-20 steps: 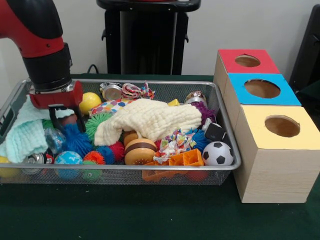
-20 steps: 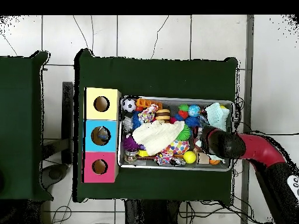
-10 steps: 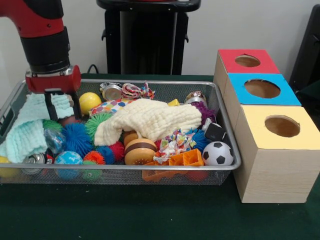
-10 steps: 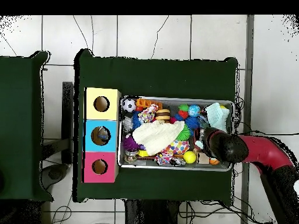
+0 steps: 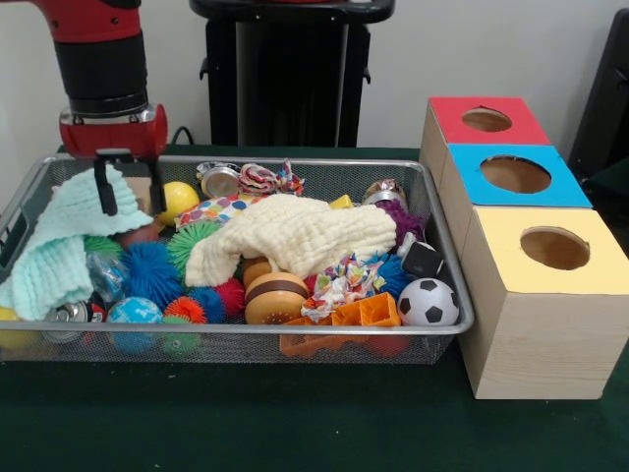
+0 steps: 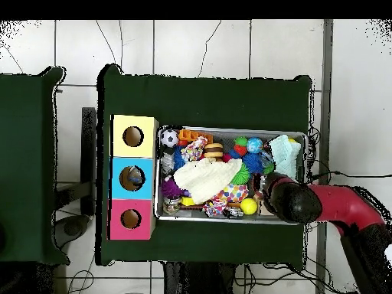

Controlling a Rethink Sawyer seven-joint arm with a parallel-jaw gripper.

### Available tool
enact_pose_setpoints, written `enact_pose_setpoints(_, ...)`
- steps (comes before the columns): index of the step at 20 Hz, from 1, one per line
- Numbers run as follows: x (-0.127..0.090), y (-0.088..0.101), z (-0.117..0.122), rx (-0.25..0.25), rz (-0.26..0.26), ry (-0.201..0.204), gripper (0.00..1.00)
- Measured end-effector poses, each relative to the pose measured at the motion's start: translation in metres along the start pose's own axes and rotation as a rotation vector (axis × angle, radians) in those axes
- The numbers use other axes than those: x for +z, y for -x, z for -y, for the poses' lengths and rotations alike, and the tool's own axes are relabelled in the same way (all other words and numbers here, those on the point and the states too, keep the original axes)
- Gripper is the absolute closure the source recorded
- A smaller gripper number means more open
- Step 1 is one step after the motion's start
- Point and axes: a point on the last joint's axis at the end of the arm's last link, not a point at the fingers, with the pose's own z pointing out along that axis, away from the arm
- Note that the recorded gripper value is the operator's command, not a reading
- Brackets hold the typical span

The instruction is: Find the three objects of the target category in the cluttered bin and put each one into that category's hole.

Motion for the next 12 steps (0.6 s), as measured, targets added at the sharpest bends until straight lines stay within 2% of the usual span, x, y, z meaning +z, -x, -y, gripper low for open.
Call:
enact_pose_setpoints(7,0.006,-0.008,-0.008,-0.012,0.036,-0.006,0.0)
enact_pose_setpoints(12,0.009,-0.015,-0.008,-0.013,0.031,-0.018,0.0)
